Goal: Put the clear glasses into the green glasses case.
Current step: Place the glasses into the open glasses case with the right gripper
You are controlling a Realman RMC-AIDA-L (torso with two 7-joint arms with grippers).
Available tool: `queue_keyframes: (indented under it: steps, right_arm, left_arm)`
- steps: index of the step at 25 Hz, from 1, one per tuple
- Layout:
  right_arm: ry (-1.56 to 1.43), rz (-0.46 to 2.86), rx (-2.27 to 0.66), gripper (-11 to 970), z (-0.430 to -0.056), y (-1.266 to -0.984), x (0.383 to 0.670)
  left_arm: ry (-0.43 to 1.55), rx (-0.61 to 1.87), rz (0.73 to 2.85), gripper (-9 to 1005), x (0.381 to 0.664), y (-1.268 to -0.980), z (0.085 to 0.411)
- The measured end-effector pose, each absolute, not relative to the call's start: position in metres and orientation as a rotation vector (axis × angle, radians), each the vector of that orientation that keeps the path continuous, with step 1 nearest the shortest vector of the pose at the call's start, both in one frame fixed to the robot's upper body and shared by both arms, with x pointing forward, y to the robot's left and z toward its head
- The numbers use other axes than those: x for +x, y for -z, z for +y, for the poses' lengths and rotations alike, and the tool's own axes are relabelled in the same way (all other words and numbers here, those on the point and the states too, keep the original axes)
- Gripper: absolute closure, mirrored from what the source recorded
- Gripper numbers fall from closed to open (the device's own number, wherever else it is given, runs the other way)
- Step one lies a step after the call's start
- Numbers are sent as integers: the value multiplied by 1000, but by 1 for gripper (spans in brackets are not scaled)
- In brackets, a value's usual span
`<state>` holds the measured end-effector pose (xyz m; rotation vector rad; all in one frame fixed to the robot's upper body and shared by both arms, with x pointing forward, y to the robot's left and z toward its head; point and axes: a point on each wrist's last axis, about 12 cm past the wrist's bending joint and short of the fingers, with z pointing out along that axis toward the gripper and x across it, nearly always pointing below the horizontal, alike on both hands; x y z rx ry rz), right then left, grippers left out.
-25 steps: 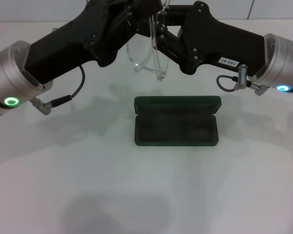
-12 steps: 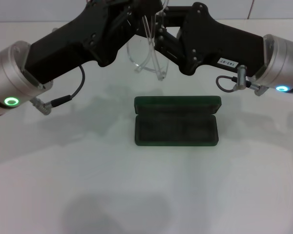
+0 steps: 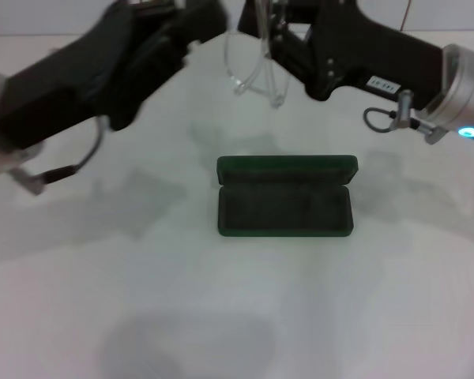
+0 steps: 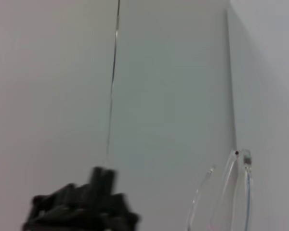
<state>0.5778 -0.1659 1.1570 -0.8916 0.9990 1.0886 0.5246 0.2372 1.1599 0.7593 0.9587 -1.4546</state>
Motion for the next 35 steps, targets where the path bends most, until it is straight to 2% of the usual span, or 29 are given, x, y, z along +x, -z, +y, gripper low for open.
queue_keyframes:
  steps: [4, 10, 17, 21, 27, 35]
  right_arm:
    - [-1088, 988, -926, 845, -176, -1167, 581]
    - [-1087, 1065, -1262, 844, -185, -1203, 583]
    - [-831, 1499, -1601, 842, -168, -1244, 584]
    - [-679, 1749, -1765, 840, -141, -1264, 585]
    - [-493, 2010, -2037, 838, -92, -1254, 586]
    - [-249, 2006, -2160, 835, -60, -1236, 592]
  left_arm:
    - [1443, 817, 997, 953, 514, -1159, 268]
    - [1425, 889, 1141, 953, 498, -1148, 299]
    - [1357, 919, 1246, 953, 486, -1140, 321]
    - [1292, 905, 1285, 953, 483, -1139, 335]
    - [1268, 916, 1315, 953, 483, -1137, 337]
    - [1243, 922, 1321, 953, 477, -1130, 338]
